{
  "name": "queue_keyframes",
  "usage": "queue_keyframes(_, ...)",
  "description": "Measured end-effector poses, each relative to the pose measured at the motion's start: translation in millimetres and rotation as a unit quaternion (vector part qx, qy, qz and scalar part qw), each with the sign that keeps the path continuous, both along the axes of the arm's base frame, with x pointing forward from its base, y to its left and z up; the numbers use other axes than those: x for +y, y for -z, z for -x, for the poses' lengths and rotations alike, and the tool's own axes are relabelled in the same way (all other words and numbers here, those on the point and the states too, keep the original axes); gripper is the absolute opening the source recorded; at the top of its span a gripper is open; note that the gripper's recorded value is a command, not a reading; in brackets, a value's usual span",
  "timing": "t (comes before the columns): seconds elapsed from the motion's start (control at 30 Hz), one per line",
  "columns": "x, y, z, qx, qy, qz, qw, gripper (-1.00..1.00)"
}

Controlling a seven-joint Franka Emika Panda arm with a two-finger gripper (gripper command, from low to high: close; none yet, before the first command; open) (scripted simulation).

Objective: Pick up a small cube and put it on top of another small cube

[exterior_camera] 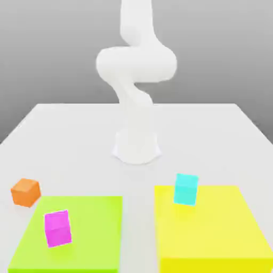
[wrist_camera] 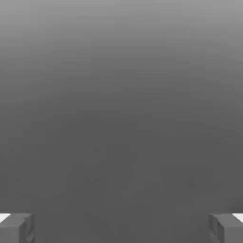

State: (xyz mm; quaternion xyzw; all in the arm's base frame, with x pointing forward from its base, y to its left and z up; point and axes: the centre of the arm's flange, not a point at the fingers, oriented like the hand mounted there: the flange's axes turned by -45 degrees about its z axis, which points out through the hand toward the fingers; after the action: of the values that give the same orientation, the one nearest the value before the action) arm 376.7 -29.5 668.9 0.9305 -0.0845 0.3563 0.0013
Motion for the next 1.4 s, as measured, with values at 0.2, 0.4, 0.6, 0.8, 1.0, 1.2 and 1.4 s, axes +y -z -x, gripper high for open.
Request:
queue_keyframes(0.2, -88.6, 111.4, -41.4, 0.074, 0.184, -0.069, 0.978, 0.0)
queue_keyframes(0.4, -178.6, 226.6, -32.4, 0.132, 0.36, -0.139, 0.913, 0.0)
queue_keyframes(0.6, -250.0, 340.1, 19.4, 0.175, 0.523, -0.208, 0.808, 0.0)
queue_keyframes(0.8, -293.7, 444.3, 107.3, 0.202, 0.671, -0.274, 0.658, 0.0)
queue_keyframes(1.0, -292.1, 515.4, 122.2, 0.211, 0.696, -0.287, 0.623, 0.0)
queue_keyframes(1.2, -291.3, 532.6, 123.0, 0.211, 0.697, -0.286, 0.623, -1.0)
queue_keyframes(1.4, -292.2, 506.3, 122.2, 0.21, 0.696, -0.287, 0.623, -1.0)
